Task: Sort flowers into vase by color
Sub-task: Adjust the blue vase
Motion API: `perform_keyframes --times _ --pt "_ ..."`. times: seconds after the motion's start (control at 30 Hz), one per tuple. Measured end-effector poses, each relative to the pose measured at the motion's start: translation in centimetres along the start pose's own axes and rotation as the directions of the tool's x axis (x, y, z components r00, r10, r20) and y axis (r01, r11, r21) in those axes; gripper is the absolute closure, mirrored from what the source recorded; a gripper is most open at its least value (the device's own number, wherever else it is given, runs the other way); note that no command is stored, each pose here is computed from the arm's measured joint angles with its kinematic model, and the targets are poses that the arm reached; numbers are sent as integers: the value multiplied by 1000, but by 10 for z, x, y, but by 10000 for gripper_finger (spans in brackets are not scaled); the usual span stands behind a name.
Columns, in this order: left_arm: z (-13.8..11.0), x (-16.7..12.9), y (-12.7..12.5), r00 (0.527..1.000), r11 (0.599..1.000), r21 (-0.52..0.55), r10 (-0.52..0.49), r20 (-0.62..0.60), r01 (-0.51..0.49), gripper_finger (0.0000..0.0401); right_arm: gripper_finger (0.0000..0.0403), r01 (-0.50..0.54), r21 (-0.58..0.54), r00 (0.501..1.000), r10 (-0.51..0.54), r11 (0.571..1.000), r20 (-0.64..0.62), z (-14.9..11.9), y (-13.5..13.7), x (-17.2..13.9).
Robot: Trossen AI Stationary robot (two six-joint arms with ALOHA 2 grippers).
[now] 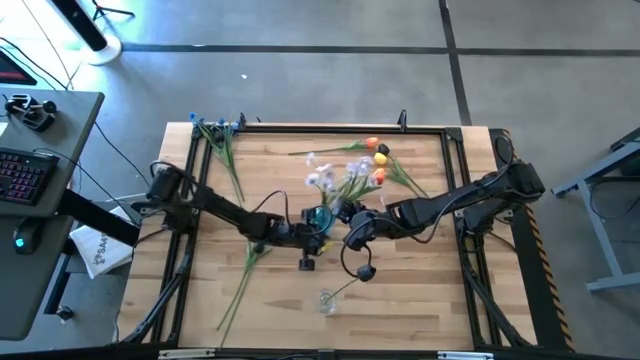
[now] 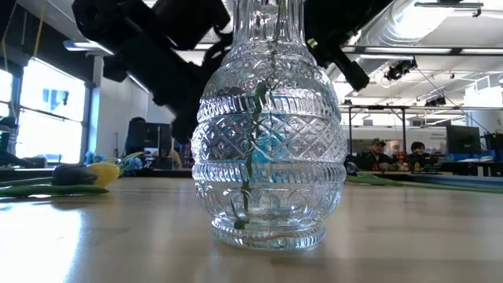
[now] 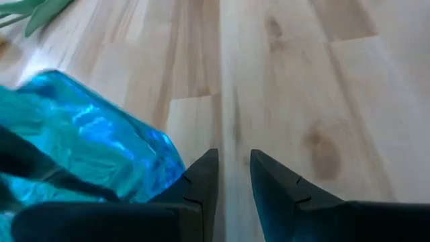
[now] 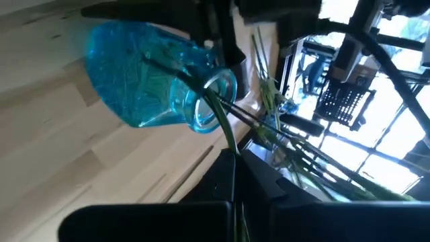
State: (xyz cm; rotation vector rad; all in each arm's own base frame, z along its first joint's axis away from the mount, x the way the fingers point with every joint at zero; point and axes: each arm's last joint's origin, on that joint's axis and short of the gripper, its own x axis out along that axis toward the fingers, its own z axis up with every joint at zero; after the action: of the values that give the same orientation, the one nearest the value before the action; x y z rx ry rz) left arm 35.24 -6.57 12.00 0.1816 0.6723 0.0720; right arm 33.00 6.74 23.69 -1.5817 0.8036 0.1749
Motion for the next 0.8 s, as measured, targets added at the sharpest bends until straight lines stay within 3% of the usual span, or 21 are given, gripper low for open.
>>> perform_keyframes --times 0.37,0.8 --pt "2 1 0 1000 1000 -16 11 28 -11 326 393 39 -89 999 -39 995 5 -1 -5 2" --pt "20 -20 -6 995 999 -37 -2 104 6 325 226 143 -77 988 -147 987 -51 3 -14 -2"
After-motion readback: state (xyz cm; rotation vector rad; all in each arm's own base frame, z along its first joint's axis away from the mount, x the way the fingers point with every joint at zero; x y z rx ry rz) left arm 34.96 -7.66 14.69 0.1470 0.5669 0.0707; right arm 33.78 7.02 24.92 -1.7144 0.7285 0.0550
